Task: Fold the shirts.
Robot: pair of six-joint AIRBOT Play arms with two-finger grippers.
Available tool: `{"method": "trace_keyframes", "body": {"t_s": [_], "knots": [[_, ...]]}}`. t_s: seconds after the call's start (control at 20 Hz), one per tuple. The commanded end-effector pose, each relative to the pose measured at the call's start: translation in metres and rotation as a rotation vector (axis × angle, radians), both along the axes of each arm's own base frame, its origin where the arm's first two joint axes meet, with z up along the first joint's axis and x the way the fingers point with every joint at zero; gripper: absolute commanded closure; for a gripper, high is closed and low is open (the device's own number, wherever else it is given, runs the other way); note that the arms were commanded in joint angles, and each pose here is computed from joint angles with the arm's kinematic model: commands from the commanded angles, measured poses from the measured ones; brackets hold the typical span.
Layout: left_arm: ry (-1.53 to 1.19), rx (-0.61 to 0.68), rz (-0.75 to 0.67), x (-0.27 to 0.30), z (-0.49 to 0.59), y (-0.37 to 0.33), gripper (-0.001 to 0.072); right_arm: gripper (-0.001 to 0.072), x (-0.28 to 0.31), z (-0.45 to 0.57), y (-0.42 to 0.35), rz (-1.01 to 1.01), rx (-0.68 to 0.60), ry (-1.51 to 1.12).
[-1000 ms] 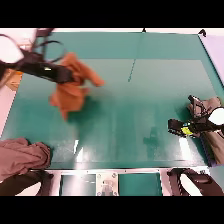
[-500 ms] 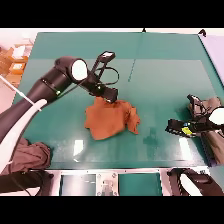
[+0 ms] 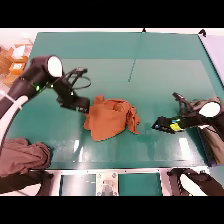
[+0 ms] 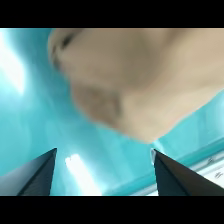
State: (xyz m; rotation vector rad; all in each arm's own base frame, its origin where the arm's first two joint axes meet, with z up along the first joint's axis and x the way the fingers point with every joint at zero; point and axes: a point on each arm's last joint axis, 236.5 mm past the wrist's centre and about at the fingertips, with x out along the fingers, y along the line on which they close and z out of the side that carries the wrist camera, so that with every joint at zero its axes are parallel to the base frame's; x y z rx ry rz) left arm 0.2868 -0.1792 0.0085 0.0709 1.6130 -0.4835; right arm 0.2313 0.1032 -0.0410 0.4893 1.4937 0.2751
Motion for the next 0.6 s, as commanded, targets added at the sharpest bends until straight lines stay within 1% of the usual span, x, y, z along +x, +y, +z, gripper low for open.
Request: {"method": "trace_keyframes", "body": {"t_s": [0.0, 0.15, 0.3, 0.35, 0.4, 0.45, 0.5, 0.55], "knots": [[0.083, 0.030, 0.033, -0.035, -0.042, 0.019, 0.0035, 0.0299, 0.007, -0.016, 0.051, 0.088, 0.136, 0.020], [0.100, 0.022, 0.050, -0.042, -0.057, 0.018, 0.0035, 0.0299, 0.007, -0.045, 0.081, 0.171, 0.122, 0.062], [0.042, -0.087, 0.099, -0.025, -0.052, -0.008, 0.0035, 0.0304, 0.026, -0.057, 0.099, 0.214, 0.111, 0.069], [0.010, -0.132, 0.112, -0.017, -0.049, -0.018, 0.0035, 0.0318, 0.035, -0.057, 0.101, 0.213, 0.112, 0.063], [-0.017, -0.180, 0.130, -0.008, -0.046, -0.028, 0.0035, 0.0363, 0.042, -0.056, 0.100, 0.210, 0.110, 0.056], [-0.048, -0.236, 0.142, 0.000, -0.041, -0.040, 0.0035, 0.0380, 0.049, -0.055, 0.098, 0.200, 0.111, 0.047], [-0.078, -0.289, 0.149, 0.008, -0.035, -0.050, 0.0035, 0.0597, 0.054, -0.053, 0.096, 0.190, 0.113, 0.040], [-0.106, -0.321, 0.157, 0.016, -0.031, -0.056, 0.0035, 0.0697, 0.059, -0.051, 0.092, 0.175, 0.114, 0.033]]}}
